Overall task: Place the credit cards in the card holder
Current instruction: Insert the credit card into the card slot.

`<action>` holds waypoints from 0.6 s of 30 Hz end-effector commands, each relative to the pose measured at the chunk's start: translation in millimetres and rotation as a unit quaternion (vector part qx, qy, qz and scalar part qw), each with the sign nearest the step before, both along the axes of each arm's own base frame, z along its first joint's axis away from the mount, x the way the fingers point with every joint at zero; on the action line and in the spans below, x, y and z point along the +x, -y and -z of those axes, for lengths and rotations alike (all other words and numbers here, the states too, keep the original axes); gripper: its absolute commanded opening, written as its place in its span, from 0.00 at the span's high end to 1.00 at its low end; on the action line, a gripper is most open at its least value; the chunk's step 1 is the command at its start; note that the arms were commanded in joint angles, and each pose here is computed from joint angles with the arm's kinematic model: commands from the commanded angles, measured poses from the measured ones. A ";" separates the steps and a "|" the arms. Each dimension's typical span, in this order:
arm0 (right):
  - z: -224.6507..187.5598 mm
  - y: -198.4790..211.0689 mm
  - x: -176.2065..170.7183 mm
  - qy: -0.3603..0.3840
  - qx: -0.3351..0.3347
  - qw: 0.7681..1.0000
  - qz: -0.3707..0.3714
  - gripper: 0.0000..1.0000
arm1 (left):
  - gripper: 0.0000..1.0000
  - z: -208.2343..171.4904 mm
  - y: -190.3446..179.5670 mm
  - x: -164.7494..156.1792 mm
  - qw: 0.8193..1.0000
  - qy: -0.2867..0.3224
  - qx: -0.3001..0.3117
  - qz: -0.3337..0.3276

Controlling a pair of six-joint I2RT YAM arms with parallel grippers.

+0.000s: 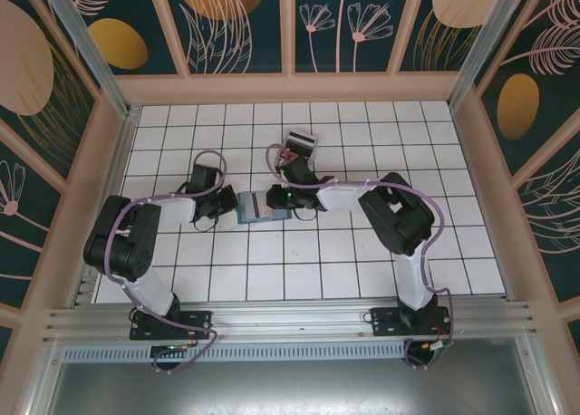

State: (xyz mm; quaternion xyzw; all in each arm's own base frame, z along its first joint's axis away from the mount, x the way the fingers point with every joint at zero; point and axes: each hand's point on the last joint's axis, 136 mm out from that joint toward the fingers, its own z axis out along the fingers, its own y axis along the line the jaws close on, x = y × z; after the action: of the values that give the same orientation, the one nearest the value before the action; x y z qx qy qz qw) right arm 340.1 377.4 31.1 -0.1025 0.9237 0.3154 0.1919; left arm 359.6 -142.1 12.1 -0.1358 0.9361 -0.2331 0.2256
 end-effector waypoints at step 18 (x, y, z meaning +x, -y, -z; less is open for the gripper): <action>-3.3 -59.4 -24.0 -0.017 0.019 0.997 -0.073 0.81 | 0.98 34.0 24.5 -36.8 0.996 -0.075 -0.027 0.042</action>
State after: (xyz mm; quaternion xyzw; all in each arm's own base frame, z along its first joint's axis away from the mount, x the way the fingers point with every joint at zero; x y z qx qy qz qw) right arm 331.3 411.5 31.1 -0.1294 0.9223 0.3200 0.1739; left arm 360.4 -143.5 12.3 -0.1364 0.9351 -0.2370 0.2253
